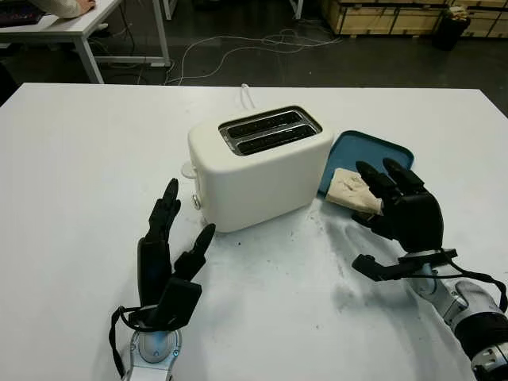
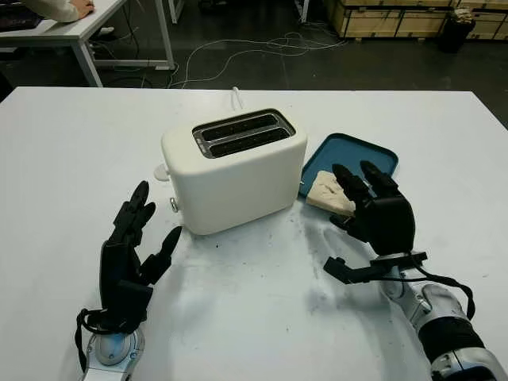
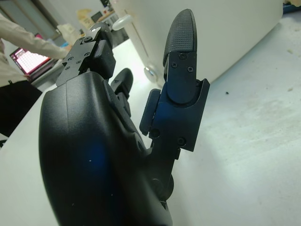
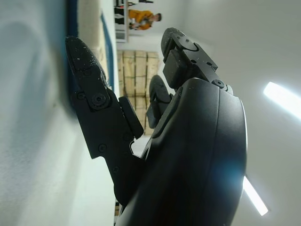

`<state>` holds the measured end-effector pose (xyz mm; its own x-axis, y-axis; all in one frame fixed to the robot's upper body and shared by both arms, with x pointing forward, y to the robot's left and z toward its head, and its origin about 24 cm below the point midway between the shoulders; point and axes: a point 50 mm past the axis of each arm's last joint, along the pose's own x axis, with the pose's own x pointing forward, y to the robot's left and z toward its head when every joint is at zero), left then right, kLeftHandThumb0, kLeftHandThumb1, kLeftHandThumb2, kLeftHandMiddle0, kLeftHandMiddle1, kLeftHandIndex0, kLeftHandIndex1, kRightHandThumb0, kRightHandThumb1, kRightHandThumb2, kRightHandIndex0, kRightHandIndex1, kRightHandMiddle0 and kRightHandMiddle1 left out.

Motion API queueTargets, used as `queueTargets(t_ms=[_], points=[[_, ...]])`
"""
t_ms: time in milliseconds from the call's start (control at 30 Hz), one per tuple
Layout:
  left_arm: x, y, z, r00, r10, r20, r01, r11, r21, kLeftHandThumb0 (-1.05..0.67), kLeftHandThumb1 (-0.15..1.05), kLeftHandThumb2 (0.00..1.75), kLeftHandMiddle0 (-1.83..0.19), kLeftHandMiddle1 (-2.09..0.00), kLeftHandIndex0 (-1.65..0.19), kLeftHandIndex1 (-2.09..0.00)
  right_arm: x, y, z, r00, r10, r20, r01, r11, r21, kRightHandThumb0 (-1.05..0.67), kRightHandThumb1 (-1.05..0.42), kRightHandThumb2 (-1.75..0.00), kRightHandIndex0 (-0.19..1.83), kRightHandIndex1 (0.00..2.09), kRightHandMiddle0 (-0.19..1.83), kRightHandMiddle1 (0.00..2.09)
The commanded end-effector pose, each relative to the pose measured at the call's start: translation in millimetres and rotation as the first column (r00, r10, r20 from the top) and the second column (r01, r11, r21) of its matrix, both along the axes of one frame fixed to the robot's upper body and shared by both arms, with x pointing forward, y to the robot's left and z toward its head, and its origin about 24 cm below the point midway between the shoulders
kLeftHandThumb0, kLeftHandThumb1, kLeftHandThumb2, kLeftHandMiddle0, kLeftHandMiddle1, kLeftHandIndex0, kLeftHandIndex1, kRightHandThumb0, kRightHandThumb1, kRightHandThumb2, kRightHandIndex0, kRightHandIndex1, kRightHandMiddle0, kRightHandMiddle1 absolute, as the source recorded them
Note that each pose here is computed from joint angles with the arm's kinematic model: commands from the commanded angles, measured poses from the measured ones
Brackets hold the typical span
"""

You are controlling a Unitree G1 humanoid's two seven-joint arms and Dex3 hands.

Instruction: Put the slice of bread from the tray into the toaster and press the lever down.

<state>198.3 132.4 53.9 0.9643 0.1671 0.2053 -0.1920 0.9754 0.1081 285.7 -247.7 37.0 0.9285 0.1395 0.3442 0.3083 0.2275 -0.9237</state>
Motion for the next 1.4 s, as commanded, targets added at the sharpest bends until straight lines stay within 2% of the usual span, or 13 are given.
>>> queueTargets(t_ms=[0,333,467,667,767,1000,1100,1167,1233,1267,1300,1367], points=[[0.7,-2.8,1.8,1.0,0.009,0.011,-0.009,1.0,-0.005,-0.61,0.92,0.33,-0.02,-0.62,-0.24,0.0,5.5,1.0,2.3,1.0,-0.003,-0.014,0.003,1.0,-0.001,-0.53,-0.78,0.0,0.38,0.01,0.42,0.02],[1.4,-3.4,3.7,1.0,0.01,0.027,-0.01,1.0,-0.008,-0.6,0.92,0.33,-0.02,-0.63,-0.25,-0.01,10.9,5.7,-2.5,0.996,0.005,-0.086,-0.008,0.999,-0.04,-0.55,-0.79,0.0,0.41,0.01,0.44,0.02],[1.9,-3.8,4.4,1.0,0.008,0.031,-0.008,1.0,-0.013,-0.6,0.92,0.32,-0.01,-0.64,-0.25,-0.01,13.7,6.2,-5.2,0.994,-0.02,-0.107,0.012,0.997,-0.08,-0.55,-0.78,0.0,0.42,0.01,0.48,0.02],[2.2,-4.7,4.9,0.999,0.003,0.033,-0.002,0.999,-0.034,-0.58,0.92,0.3,-0.01,-0.65,-0.25,-0.01,17.3,9.0,-7.5,0.992,-0.046,-0.116,0.034,0.994,-0.106,-0.46,-0.76,0.0,0.46,0.01,0.51,0.02],[2.1,-4.5,4.6,0.999,-0.002,0.033,0.003,0.999,-0.035,-0.58,0.92,0.3,0.0,-0.65,-0.25,0.0,19.0,11.6,-7.7,0.99,-0.047,-0.132,0.031,0.992,-0.126,-0.4,-0.8,-0.02,0.47,0.01,0.5,0.01],[0.6,-4.7,4.7,0.999,-0.002,0.036,0.003,1.0,-0.024,-0.58,0.92,0.31,0.0,-0.65,-0.25,0.0,20.6,19.5,-6.9,0.995,-0.027,-0.097,0.005,0.976,-0.218,-0.35,-0.85,-0.01,0.75,0.07,0.65,0.04],[0.1,-4.7,4.7,0.999,0.0,0.036,0.0,1.0,-0.022,-0.59,0.92,0.31,0.0,-0.65,-0.25,0.0,20.5,23.0,-5.2,0.993,-0.023,-0.111,-0.007,0.965,-0.262,-0.32,-0.91,-0.04,0.97,0.13,0.83,0.08],[-0.1,-4.5,5.1,0.999,0.004,0.033,-0.003,1.0,-0.017,-0.6,0.92,0.31,0.0,-0.66,-0.25,0.0,19.9,25.3,-3.8,0.993,-0.026,-0.112,-0.005,0.962,-0.274,-0.31,-0.92,-0.05,1.1,0.27,1.0,0.09],[-0.2,-4.5,5.1,0.999,0.006,0.031,-0.006,1.0,-0.017,-0.6,0.92,0.31,0.0,-0.66,-0.25,0.0,19.5,26.6,-3.0,0.993,-0.037,-0.116,0.002,0.957,-0.289,-0.32,-0.92,-0.06,0.93,0.78,1.12,0.05],[-0.2,-4.6,5.0,0.999,0.009,0.03,-0.008,1.0,-0.015,-0.6,0.92,0.31,0.0,-0.66,-0.25,0.0,19.3,27.0,-2.5,0.991,-0.039,-0.125,0.002,0.958,-0.287,-0.36,-0.92,-0.07,0.77,1.15,1.17,0.04],[-0.2,-4.6,4.9,1.0,0.008,0.03,-0.008,1.0,-0.016,-0.6,0.92,0.31,0.0,-0.66,-0.25,0.0,19.4,27.1,-2.1,0.989,-0.047,-0.141,0.002,0.953,-0.303,-0.37,-0.92,-0.08,0.69,1.35,1.19,0.04],[0.3,-4.4,4.4,1.0,0.005,0.03,-0.005,1.0,-0.024,-0.6,0.92,0.31,0.0,-0.66,-0.24,0.0,19.4,26.9,-1.2,0.986,-0.056,-0.159,0.001,0.946,-0.324,-0.41,-0.92,-0.12,0.6,1.56,1.2,0.05]])
